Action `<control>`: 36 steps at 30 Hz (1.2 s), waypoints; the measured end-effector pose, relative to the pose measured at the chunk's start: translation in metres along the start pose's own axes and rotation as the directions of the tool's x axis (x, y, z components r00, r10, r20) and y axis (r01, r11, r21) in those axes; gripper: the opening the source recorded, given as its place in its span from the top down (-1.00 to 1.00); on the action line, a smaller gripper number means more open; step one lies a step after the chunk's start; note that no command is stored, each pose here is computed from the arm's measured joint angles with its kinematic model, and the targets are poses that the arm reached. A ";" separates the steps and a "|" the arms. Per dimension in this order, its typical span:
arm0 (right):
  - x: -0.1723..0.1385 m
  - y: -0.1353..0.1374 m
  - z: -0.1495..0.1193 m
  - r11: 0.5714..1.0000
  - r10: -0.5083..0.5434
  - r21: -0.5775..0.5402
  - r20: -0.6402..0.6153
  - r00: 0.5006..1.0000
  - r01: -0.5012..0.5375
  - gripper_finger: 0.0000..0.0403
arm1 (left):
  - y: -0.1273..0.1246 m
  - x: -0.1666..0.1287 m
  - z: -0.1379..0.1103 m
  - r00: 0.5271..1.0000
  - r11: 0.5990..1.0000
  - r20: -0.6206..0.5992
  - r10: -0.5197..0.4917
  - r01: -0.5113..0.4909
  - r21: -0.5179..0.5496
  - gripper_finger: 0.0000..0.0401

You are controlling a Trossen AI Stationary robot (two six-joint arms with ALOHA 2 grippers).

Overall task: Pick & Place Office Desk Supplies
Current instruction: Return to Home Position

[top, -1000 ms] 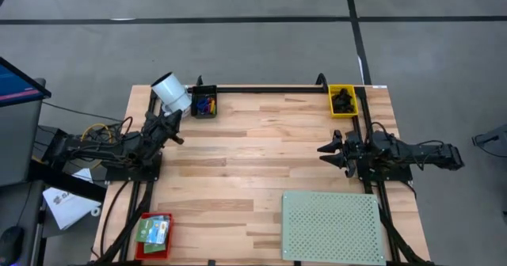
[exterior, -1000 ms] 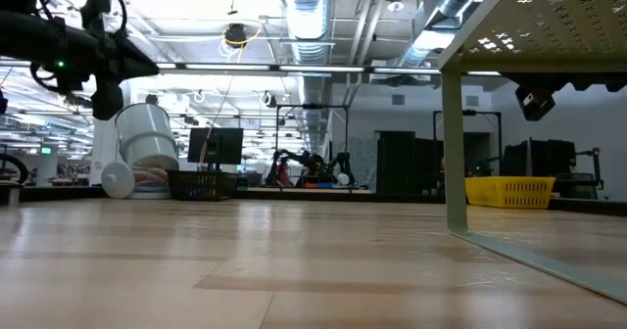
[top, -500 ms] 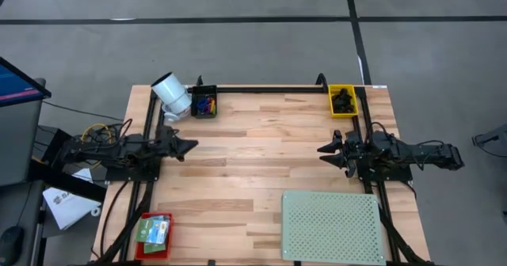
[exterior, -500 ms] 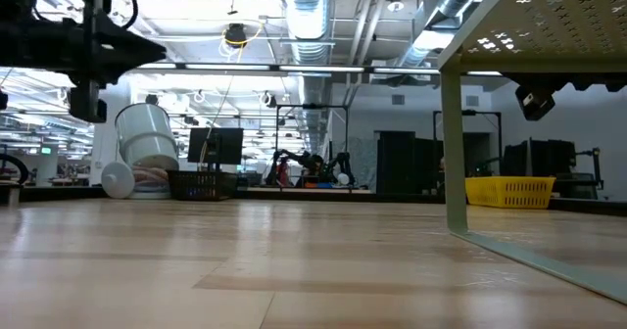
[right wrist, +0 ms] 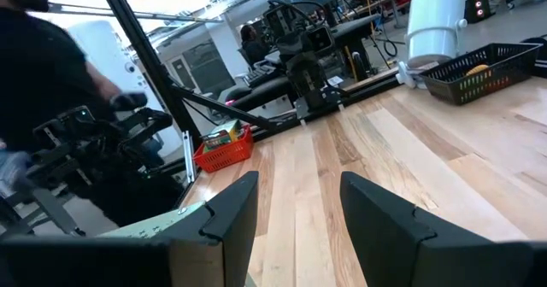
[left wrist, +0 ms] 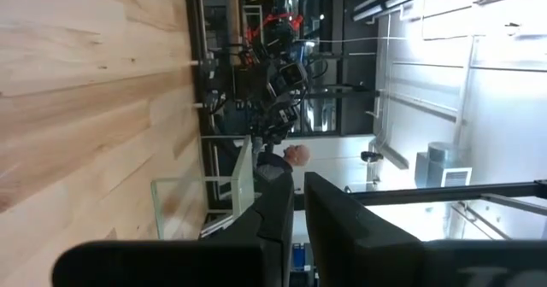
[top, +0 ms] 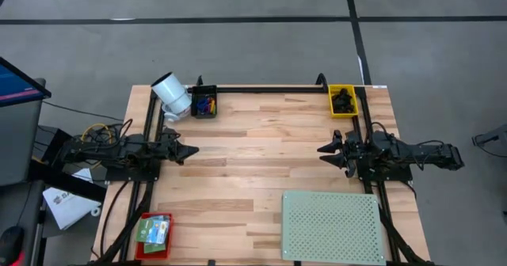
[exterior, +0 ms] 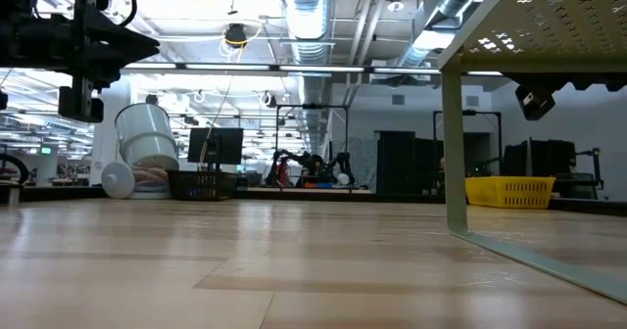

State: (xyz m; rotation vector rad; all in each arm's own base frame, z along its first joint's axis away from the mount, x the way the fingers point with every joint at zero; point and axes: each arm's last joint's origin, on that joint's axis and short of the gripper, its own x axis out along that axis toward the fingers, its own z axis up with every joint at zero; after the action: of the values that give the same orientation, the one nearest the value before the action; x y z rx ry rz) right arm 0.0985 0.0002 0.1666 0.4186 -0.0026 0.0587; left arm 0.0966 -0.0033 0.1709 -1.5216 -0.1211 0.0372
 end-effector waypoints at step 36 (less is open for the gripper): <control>0.000 0.000 0.000 1.000 0.000 0.000 0.001 1.000 0.000 0.19 | 0.001 0.001 0.000 1.000 1.000 -0.002 0.014 -0.014 0.002 0.87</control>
State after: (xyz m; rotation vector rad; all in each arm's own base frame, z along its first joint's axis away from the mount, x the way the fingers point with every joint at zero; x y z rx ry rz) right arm 0.0985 0.0002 0.1667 0.4185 -0.0037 0.0589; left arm 0.0977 -0.0034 0.1697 -1.5202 -0.1088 0.0467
